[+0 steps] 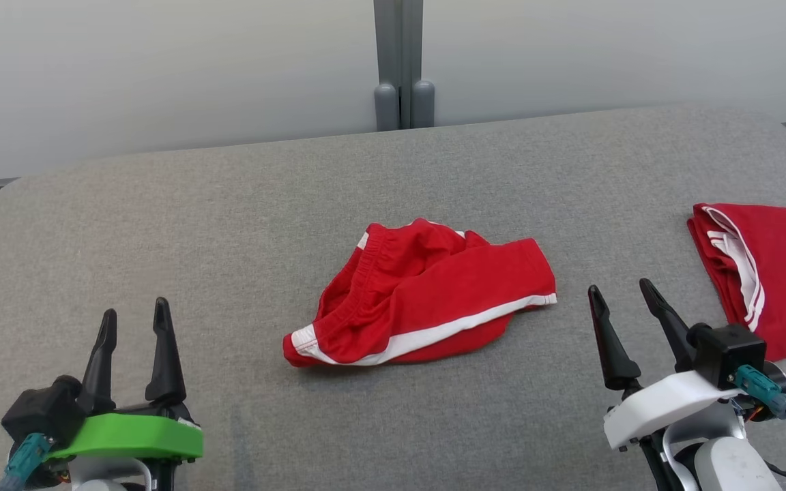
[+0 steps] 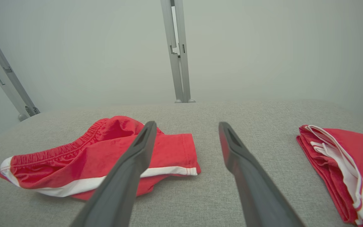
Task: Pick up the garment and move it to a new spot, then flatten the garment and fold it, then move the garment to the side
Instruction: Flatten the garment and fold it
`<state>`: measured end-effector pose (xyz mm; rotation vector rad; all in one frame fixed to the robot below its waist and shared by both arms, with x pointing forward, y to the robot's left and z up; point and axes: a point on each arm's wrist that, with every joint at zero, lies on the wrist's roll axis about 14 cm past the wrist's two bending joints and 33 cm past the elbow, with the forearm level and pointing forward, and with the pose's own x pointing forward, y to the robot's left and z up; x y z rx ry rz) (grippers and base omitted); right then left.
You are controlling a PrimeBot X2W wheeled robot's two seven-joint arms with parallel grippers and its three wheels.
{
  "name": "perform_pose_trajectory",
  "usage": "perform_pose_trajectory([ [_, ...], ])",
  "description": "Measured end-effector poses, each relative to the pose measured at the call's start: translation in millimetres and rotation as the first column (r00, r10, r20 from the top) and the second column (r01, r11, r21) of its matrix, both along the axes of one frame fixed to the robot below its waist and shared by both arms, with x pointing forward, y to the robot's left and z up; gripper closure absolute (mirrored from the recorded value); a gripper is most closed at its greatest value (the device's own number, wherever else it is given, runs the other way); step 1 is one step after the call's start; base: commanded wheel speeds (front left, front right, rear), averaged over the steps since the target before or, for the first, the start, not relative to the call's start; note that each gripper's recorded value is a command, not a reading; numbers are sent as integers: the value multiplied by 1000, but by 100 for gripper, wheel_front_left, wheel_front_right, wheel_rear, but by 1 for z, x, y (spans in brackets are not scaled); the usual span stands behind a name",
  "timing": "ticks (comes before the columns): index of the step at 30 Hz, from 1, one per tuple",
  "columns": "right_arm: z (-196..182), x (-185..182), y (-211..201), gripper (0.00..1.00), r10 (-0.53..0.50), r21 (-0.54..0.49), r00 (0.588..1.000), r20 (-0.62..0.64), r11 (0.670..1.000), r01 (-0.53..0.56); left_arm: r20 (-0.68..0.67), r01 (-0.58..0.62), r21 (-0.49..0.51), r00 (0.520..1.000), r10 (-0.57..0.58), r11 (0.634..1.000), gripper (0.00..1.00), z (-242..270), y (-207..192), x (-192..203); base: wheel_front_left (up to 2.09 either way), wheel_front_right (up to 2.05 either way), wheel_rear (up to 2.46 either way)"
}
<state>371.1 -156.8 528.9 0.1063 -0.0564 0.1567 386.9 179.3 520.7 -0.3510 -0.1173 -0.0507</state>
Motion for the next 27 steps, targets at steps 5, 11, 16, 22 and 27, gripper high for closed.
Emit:
perform_pose_trajectory([
  [5,3,-4,-3,0,-12,4,1000,8,1000,12,62,-20,6,998,19,1000,0,17,5,-13,0,0,0],
  [11,-5,-9,-12,0,-34,0,999,-14,999,34,35,2,24,999,-3,1000,0,6,-2,-26,0,0,0],
  [16,-11,-14,-16,0,-46,1,998,-32,999,46,-32,41,22,999,-40,999,0,-16,-13,-33,0,0,0],
  [22,-15,-17,-15,0,-46,5,998,-42,999,47,-84,78,24,994,-76,997,0,-32,-19,-35,0,0,0],
  [27,-16,-18,-14,0,-46,9,998,-39,999,46,-89,94,26,992,-92,995,0,-33,-23,-33,0,0,0],
])
